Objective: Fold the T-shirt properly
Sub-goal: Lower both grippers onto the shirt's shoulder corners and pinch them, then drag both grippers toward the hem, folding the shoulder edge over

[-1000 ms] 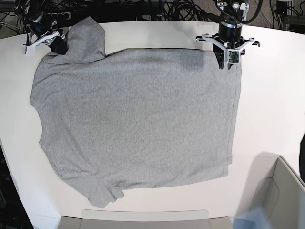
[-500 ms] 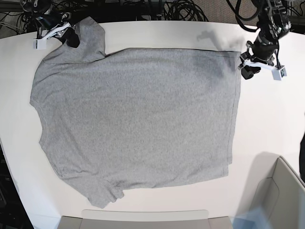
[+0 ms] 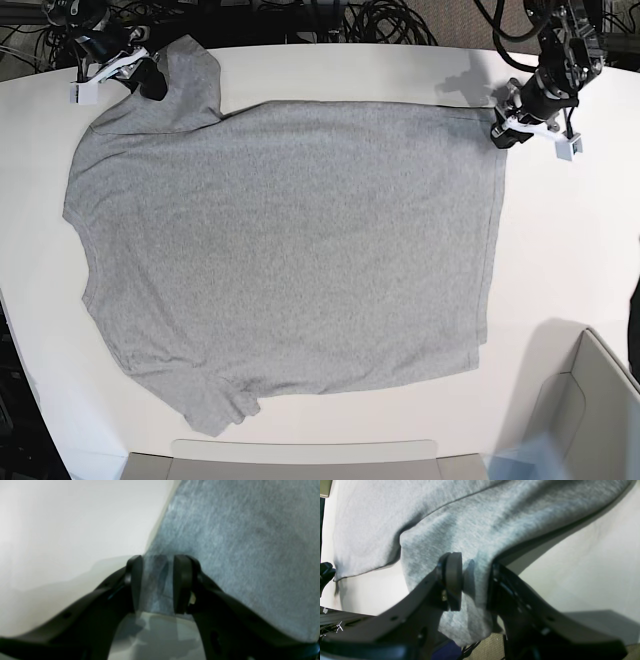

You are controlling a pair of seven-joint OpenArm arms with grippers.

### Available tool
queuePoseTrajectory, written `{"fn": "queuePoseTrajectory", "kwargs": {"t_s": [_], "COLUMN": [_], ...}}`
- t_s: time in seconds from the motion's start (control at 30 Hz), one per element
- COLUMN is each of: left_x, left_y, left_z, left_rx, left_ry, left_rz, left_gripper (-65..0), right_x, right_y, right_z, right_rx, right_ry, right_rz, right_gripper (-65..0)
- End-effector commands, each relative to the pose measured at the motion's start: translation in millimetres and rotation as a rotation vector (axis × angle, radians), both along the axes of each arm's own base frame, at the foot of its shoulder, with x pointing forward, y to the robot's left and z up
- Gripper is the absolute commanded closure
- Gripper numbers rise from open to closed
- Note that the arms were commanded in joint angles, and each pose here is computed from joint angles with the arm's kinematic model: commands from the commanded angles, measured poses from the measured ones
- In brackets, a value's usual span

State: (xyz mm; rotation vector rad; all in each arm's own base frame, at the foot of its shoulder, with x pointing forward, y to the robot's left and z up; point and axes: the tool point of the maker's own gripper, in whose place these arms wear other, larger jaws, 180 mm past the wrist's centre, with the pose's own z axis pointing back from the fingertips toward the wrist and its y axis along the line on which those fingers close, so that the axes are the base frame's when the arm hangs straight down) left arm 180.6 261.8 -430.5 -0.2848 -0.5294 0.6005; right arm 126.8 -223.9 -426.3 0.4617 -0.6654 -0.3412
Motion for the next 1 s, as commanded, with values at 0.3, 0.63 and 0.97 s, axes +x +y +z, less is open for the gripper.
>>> {"fn": "queuePoseTrajectory", "kwargs": {"t_s": [0.3,0.63,0.97], "left_x": [-5.6,-17.6,-41.3], "left_y": [19.4,-22.5,-51.7], "left_z": [-5.1,-26.3,-33.3], "left_rx": [0.074,0.009,-0.084], "left_ry": [0.06,0.131,0.152], "left_rz": [-0.06,-0.187,-0.277], "left_gripper": [-20.3,-20.3,-15.9], "right_x": [-26.9,-25.1,-30.9], "right_y": [-7.2,-14.2,14.4], "right_z": [-18.8,-15.8,-24.8], "right_rx": [-0.062,-0.084,-0.043], "right_ry": [0.148,0.146,0.177], "right_rz": [0.055,0.068,0.161], "right_gripper": [-16.1,-16.1,-15.6]}}
